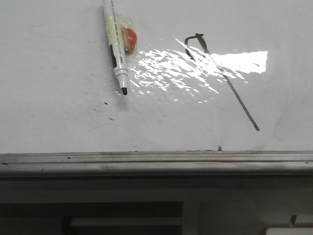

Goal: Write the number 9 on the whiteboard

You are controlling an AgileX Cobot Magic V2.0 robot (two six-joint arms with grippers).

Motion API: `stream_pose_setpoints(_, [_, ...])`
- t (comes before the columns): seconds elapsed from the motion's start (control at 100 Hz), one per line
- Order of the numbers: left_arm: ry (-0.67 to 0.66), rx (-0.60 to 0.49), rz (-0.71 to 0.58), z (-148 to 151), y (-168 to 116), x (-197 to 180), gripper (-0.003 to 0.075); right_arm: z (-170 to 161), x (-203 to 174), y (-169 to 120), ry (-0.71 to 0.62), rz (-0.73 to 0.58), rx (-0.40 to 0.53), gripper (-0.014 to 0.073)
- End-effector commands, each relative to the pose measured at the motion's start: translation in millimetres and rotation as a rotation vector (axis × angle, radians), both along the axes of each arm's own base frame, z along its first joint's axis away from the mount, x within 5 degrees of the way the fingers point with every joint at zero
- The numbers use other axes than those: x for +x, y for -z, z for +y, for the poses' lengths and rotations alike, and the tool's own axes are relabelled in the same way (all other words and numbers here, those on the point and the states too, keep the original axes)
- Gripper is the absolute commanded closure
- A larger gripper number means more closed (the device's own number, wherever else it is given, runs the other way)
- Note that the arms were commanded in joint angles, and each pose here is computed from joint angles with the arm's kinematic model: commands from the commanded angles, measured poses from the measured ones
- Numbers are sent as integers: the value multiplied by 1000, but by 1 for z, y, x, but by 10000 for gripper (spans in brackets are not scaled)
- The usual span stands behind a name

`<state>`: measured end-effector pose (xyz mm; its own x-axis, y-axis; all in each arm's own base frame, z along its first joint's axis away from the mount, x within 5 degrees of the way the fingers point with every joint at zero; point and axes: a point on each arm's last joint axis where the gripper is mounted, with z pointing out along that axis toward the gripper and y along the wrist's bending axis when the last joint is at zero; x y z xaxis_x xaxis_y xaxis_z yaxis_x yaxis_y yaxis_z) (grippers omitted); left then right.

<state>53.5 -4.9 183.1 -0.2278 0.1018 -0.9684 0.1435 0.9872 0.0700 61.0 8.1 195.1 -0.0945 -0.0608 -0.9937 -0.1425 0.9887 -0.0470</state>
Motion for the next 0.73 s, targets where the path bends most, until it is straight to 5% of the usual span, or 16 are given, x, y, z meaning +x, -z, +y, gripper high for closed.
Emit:
stream_pose_setpoints(0.0, [7, -27, -61, -1, 0, 0, 741, -3, 0, 1, 59, -79, 20, 656])
stream_pose_setpoints(0.21, [7, -27, -62, -1, 0, 0, 741, -9, -8, 23, 136, 143, 1, 656])
stream_pose_setpoints(0.72, [7, -27, -62, -1, 0, 0, 741, -9, -7, 22, 135, 135, 2, 656])
